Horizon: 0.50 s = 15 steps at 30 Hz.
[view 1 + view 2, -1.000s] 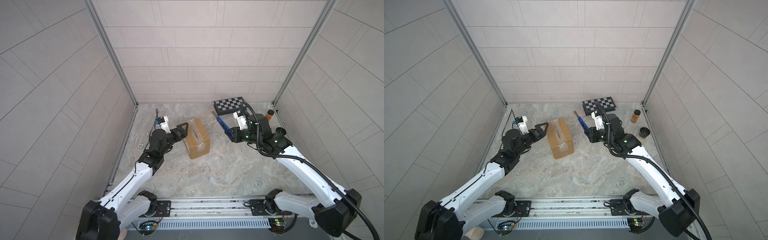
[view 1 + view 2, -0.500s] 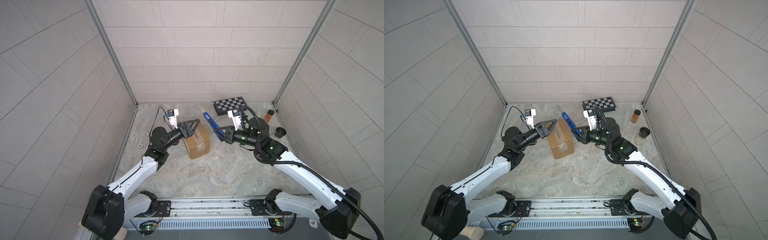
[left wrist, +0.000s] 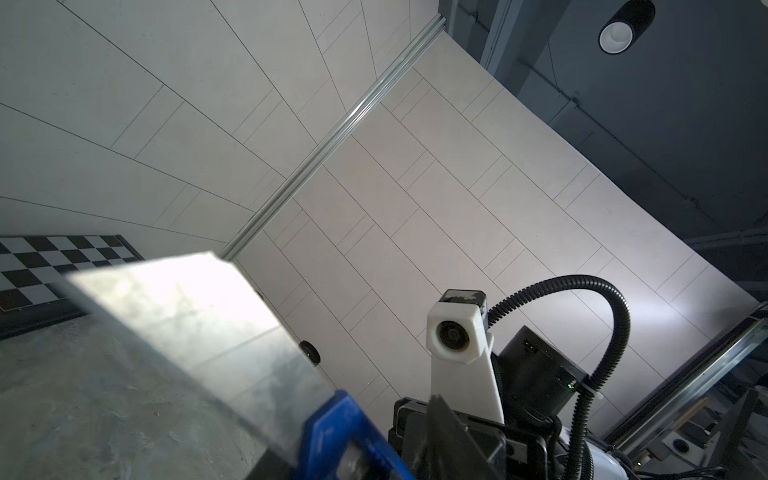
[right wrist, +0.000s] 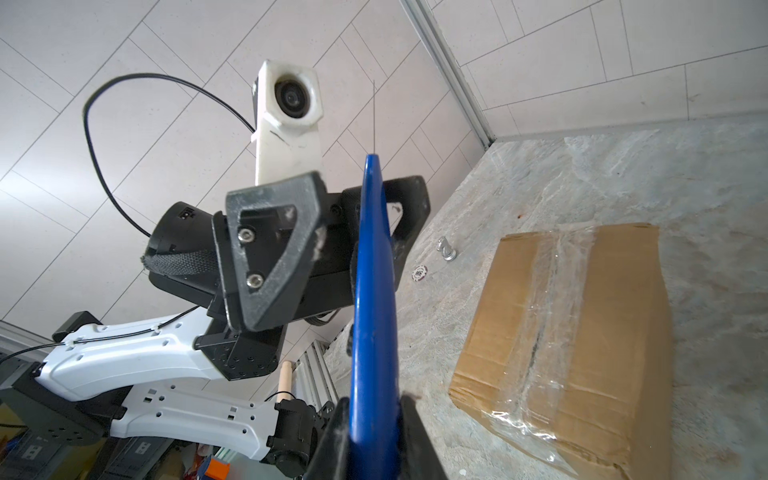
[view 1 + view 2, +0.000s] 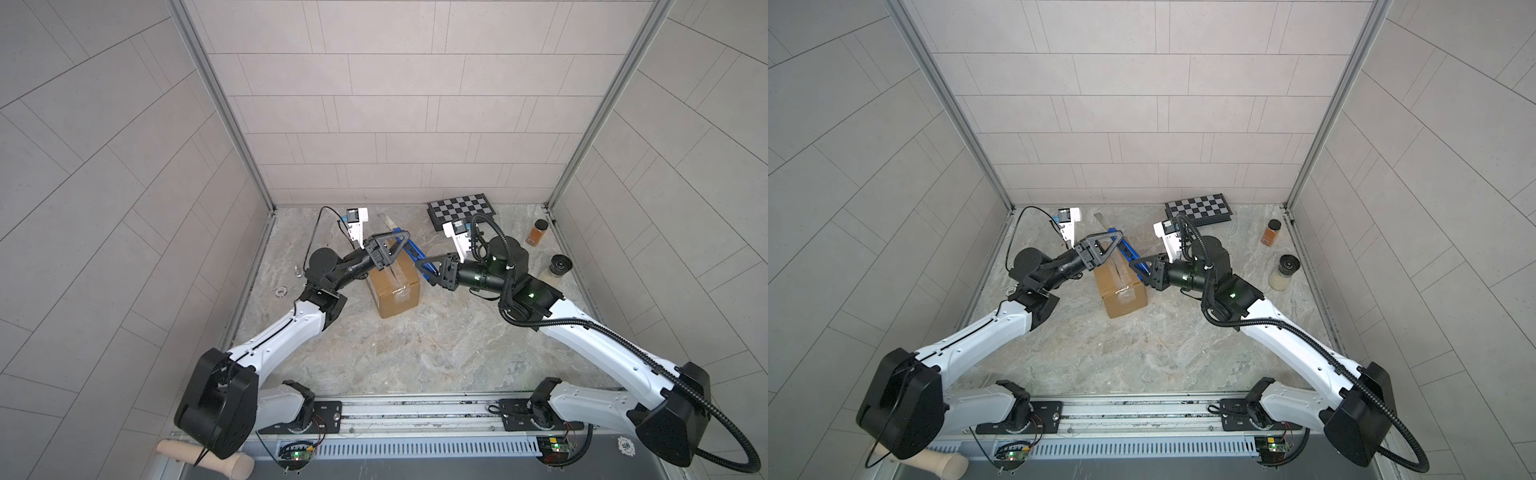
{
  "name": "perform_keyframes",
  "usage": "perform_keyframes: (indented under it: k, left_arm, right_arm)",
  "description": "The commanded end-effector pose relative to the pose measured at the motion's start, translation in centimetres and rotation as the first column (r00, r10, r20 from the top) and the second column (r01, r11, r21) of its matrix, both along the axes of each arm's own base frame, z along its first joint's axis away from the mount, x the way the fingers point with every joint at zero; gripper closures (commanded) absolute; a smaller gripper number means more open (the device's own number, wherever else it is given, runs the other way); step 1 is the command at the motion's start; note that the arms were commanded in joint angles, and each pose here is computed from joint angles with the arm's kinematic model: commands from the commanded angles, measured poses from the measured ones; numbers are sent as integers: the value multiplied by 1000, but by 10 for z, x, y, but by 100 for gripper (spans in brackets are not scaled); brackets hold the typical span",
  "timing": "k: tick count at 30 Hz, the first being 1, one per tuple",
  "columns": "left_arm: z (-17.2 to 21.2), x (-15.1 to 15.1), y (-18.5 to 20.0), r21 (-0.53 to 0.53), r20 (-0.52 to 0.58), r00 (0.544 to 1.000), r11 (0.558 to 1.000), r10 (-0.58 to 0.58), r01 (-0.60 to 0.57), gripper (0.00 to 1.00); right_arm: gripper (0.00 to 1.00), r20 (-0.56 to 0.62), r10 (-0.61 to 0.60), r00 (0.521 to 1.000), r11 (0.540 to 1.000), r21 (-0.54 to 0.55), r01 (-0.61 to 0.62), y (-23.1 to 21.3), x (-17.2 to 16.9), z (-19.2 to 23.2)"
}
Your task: Unpack the express box
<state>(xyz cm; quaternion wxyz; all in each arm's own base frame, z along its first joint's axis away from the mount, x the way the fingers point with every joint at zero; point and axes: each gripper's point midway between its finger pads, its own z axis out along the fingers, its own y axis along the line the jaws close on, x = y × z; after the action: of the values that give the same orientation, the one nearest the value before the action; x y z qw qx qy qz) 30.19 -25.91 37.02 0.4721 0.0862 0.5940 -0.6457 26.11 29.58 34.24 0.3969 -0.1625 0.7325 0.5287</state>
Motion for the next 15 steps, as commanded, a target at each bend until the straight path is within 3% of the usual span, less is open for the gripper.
perform_keyframes:
  k: [1, 4, 14, 15]
  left_arm:
    - [24, -9, 0, -35, 79, 996, 999, -29, 31, 57]
    - [22, -9, 0, -37, 73, 997, 999, -30, 33, 63]
    - [19, -6, 4, -49, 55, 998, 999, 4, -1, 100]
    - [18, -5, 5, -52, 51, 999, 999, 9, -6, 100]
  right_arm:
    - [100, 29, 19, 999, 999, 44, -20, 3, -3, 12]
    - [100, 25, 27, 999, 999, 43, -28, 5, -3, 11]
    - [100, 5, 25, 1000, 999, 31, -25, 5, -2, 5]
    - [100, 7, 24, 1000, 999, 31, -24, 5, -1, 5]
